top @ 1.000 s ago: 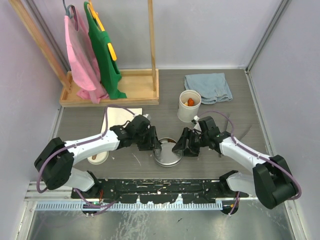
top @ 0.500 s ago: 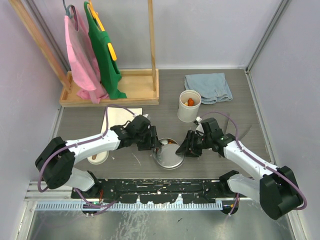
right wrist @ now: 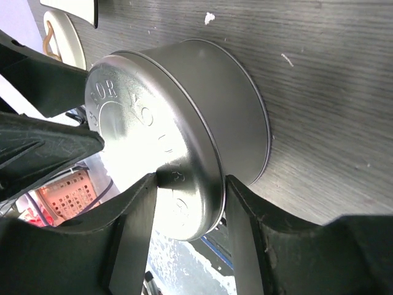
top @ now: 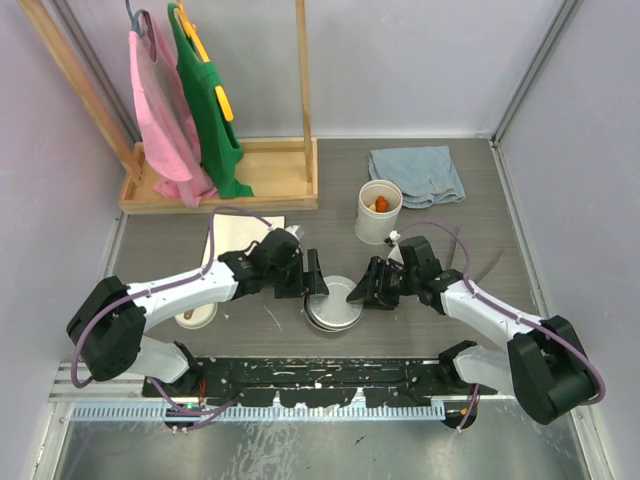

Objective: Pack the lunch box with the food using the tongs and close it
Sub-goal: Close the box lid on the packing box.

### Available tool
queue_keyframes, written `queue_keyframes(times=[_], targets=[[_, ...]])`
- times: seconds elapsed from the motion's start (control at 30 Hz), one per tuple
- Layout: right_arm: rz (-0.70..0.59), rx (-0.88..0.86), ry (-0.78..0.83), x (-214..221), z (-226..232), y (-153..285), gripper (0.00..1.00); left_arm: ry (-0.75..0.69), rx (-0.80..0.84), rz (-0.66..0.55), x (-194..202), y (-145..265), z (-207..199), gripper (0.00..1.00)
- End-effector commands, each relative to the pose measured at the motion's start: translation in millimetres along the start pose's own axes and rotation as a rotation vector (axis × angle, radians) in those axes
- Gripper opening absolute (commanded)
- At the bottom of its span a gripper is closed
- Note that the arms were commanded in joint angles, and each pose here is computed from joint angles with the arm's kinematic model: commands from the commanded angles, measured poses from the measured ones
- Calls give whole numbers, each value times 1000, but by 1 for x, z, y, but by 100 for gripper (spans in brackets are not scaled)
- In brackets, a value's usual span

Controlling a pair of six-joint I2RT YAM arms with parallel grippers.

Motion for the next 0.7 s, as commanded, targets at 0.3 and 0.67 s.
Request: queue_keyframes(times=[0.3, 0.67], targets=[[32, -68, 82, -5, 5, -8, 56, -16, 68, 9, -3, 4, -6, 63], [73, -58, 129, -5, 12, -5, 60, 109, 124, -2, 4, 5, -6, 63]])
Point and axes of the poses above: each gripper's point midway between its finger pads, its own y axis back along the fingers, its own z axis along the line the jaws close on, x = y × z, the point moved 8 cm from there along y, back along the fingers
